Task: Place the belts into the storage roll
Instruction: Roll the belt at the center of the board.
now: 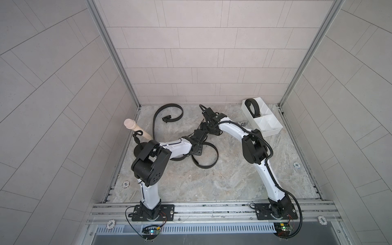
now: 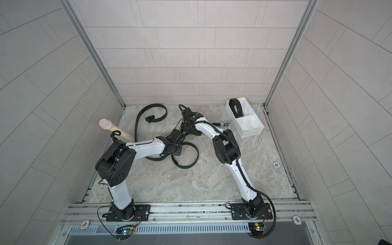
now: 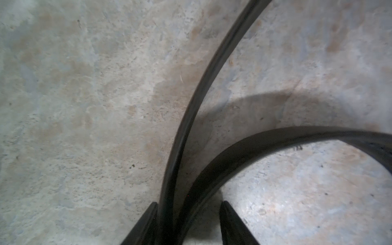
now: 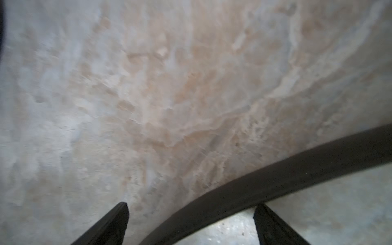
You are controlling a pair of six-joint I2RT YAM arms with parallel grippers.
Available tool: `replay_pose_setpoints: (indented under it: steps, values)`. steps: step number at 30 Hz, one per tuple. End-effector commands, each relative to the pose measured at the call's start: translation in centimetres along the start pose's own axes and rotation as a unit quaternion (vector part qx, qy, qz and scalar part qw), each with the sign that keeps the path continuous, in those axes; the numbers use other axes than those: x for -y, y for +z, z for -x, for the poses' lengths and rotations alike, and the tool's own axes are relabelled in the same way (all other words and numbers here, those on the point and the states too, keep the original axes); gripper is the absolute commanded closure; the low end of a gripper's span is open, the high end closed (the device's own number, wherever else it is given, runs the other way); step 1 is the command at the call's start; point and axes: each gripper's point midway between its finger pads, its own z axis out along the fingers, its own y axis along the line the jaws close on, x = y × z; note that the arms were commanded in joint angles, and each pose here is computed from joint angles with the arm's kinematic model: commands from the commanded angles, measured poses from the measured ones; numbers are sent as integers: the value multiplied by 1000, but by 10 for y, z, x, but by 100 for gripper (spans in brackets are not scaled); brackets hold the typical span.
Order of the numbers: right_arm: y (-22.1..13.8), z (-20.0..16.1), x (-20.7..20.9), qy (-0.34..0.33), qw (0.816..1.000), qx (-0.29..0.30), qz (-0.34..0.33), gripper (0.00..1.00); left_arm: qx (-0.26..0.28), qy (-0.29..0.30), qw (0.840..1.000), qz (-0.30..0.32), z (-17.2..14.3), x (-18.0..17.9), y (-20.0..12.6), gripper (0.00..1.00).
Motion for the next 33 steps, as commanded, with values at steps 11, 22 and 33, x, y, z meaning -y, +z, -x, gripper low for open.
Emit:
replay_pose_setpoints:
  steps: [11, 22, 33]
  values:
    - [-59, -167, 114, -9, 989, -114, -90, 10, -111, -5, 992, 55, -21, -24, 51, 52]
    - [-148, -169, 99, -98, 987, -122, -46, 5, -128, 19, 991, 39, -24, -8, 55, 56]
    - [-144, -62, 130, -228, 967, -43, -101, 8, -148, 47, 987, 35, -21, 0, 54, 57]
